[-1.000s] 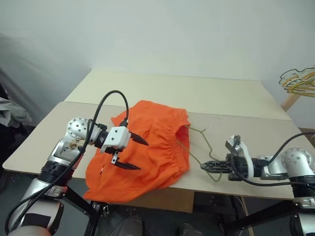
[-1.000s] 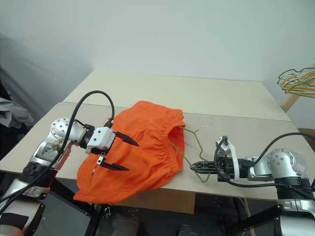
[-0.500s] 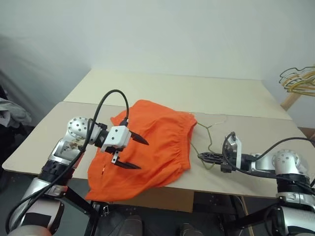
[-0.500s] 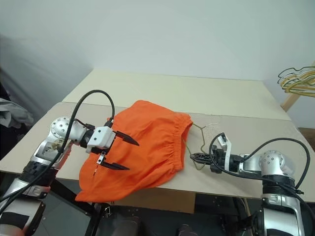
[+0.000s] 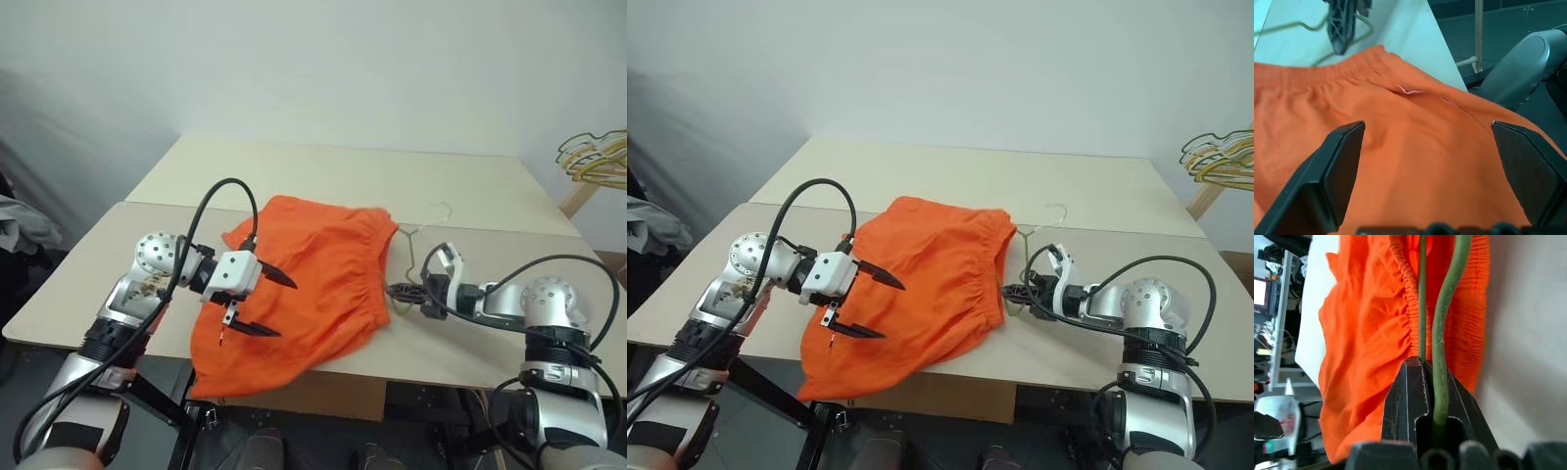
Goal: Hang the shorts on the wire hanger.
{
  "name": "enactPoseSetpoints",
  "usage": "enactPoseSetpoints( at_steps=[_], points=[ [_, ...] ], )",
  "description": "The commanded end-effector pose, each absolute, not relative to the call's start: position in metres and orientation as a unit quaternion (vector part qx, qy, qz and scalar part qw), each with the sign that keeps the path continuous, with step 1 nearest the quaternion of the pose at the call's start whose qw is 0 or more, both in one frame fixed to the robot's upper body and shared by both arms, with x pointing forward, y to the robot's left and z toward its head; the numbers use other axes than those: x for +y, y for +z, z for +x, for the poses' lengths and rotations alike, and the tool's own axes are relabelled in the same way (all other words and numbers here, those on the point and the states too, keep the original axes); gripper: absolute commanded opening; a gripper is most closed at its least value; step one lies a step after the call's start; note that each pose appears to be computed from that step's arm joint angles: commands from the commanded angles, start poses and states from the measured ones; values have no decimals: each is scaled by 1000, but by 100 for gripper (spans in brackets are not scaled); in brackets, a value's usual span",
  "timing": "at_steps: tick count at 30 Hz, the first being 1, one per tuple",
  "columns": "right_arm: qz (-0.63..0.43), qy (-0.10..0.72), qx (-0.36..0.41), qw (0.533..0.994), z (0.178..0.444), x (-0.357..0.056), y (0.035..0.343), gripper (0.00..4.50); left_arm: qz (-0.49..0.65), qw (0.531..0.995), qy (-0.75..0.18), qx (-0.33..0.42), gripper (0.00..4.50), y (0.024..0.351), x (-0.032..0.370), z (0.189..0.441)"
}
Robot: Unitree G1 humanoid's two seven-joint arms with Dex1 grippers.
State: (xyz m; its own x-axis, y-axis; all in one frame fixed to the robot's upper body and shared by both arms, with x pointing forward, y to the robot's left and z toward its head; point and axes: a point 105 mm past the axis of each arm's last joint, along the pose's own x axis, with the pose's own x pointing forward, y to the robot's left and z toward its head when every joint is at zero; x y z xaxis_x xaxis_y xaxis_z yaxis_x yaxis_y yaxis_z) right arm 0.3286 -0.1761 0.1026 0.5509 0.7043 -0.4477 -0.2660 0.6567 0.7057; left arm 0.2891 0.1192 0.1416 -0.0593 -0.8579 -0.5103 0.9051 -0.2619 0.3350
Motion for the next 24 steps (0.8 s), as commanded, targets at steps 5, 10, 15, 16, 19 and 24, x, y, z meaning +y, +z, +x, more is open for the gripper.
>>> enactPoseSetpoints(
  at_steps=[5,10,15,16,19,24],
  points=[
    [-69,364,256,893,322,-166,183,0,377,621,-687,-6,448,181,127,321],
    [-214,403,231,859,322,-164,214,0,410,637,-651,-49,448,228,129,350],
    [-278,448,237,816,318,-152,227,0,440,636,-628,-85,448,266,126,368],
    [-282,456,235,811,318,-149,230,0,447,634,-625,-88,448,271,124,371],
    [-306,467,240,794,319,-144,232,0,475,625,-612,-94,448,282,121,378],
    [-338,480,248,771,321,-137,231,0,512,595,-615,-70,448,286,112,382]
  ],
)
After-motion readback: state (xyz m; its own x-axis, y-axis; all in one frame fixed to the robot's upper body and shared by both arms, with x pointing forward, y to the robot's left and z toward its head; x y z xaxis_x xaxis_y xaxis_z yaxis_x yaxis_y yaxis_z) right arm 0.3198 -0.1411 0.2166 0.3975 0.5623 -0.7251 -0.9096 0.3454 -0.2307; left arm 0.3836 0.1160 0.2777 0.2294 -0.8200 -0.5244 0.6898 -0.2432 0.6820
